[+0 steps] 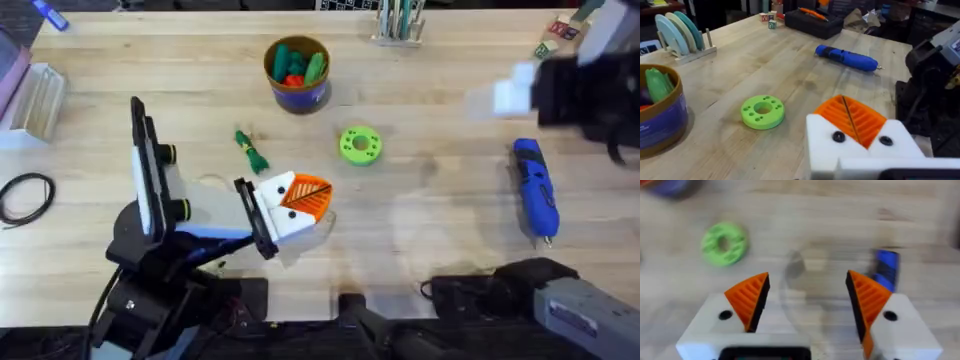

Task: Pick up the gripper from the table and insert it into the empty holder that is missing its gripper. Then pick up a screw, insert it into the mounting hole, and use the screwdriver to tighten it. Finally, clean up the table by picking up the vegetable and placing it into the bucket.

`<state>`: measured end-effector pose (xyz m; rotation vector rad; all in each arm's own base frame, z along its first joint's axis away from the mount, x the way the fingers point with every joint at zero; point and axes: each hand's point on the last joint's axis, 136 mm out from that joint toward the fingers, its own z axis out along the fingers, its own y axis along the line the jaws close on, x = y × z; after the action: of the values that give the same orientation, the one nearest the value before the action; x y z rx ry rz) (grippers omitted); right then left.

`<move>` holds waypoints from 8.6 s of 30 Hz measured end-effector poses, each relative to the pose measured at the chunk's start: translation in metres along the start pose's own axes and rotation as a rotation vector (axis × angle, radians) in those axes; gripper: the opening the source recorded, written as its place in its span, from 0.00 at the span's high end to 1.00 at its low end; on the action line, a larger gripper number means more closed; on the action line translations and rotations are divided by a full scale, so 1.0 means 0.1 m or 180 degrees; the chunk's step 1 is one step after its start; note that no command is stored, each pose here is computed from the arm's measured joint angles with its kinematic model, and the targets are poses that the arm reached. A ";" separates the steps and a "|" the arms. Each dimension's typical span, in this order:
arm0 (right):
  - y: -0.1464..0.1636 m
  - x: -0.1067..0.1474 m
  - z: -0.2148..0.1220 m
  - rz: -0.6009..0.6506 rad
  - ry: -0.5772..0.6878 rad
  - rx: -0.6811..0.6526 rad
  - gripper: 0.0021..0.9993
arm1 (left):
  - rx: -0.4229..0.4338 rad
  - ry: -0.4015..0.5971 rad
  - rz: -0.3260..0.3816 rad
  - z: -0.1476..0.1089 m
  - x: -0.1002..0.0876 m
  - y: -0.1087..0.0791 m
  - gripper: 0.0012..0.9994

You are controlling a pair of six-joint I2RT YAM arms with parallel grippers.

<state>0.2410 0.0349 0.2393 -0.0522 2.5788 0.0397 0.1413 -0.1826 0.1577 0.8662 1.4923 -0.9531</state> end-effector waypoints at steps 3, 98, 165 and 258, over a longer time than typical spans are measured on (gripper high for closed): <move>-0.53 -0.10 0.28 0.0443 0.0175 0.0474 0.07 | -0.0017 0.0000 -0.0007 0.00 0.00 0.01 0.99; 0.93 -0.59 0.01 -0.0477 -0.1709 -0.0720 0.98 | -0.0063 -0.0005 -0.0007 0.00 0.00 0.03 0.99; -0.42 0.49 1.92 -0.0875 0.1450 0.0032 0.01 | -0.0064 -0.0005 -0.0007 0.00 0.00 0.03 0.99; 2.35 -0.71 -1.21 -0.0963 -0.3113 -0.3074 0.98 | -0.0064 -0.0006 -0.0006 0.00 0.00 0.03 0.99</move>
<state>0.2256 0.2667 0.3834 -0.6051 1.3668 0.9316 0.1445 -0.1812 0.1578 0.8492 1.4990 -0.9385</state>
